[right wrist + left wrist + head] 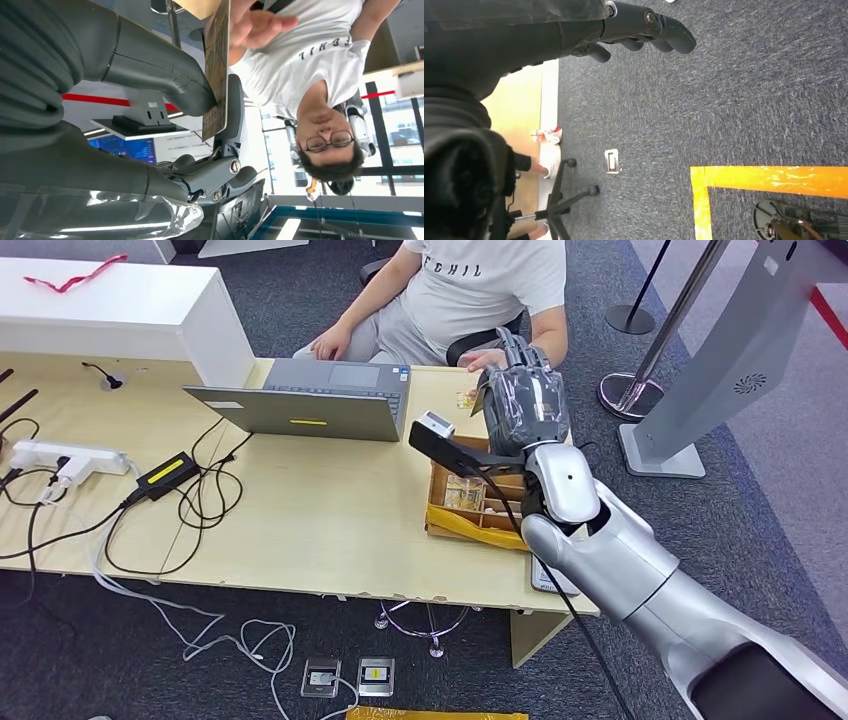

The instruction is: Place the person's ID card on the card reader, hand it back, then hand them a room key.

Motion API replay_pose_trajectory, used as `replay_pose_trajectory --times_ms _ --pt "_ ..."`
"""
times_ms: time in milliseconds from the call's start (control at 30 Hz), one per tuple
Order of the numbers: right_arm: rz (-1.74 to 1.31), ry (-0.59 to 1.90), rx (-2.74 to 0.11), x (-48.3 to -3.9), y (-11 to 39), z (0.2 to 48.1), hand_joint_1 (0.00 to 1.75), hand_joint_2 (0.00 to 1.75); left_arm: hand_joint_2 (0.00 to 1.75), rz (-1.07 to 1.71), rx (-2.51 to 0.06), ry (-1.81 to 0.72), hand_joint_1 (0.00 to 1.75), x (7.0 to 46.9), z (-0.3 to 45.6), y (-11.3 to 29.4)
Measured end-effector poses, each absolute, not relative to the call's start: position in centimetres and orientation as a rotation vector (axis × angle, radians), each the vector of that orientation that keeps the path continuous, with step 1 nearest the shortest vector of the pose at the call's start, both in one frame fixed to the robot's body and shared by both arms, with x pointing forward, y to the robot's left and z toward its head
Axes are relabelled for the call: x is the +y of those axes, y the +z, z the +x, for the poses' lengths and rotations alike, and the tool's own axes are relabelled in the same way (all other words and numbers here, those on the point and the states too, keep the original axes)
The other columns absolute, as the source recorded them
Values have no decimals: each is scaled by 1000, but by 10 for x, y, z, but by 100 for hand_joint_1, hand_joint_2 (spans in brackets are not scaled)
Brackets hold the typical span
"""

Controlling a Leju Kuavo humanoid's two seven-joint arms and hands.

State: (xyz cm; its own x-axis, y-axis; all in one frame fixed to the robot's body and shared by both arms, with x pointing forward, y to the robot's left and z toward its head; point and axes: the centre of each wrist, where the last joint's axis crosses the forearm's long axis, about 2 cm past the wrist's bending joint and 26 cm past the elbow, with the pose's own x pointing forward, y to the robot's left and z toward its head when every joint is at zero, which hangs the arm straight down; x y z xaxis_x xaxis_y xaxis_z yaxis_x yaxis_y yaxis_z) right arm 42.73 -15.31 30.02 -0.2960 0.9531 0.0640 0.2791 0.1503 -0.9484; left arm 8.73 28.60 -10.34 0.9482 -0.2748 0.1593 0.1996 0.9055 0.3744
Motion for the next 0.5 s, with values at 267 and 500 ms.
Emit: replay_pose_trajectory --times_ms 267,500 --pt "-1132 1156 -1730 -151 299 427 175 175 0 348 -215 -260 0 285 89 -103" --pt "-1101 1144 -1715 -154 291 428 175 175 0 345 -218 -266 0 285 90 -103"
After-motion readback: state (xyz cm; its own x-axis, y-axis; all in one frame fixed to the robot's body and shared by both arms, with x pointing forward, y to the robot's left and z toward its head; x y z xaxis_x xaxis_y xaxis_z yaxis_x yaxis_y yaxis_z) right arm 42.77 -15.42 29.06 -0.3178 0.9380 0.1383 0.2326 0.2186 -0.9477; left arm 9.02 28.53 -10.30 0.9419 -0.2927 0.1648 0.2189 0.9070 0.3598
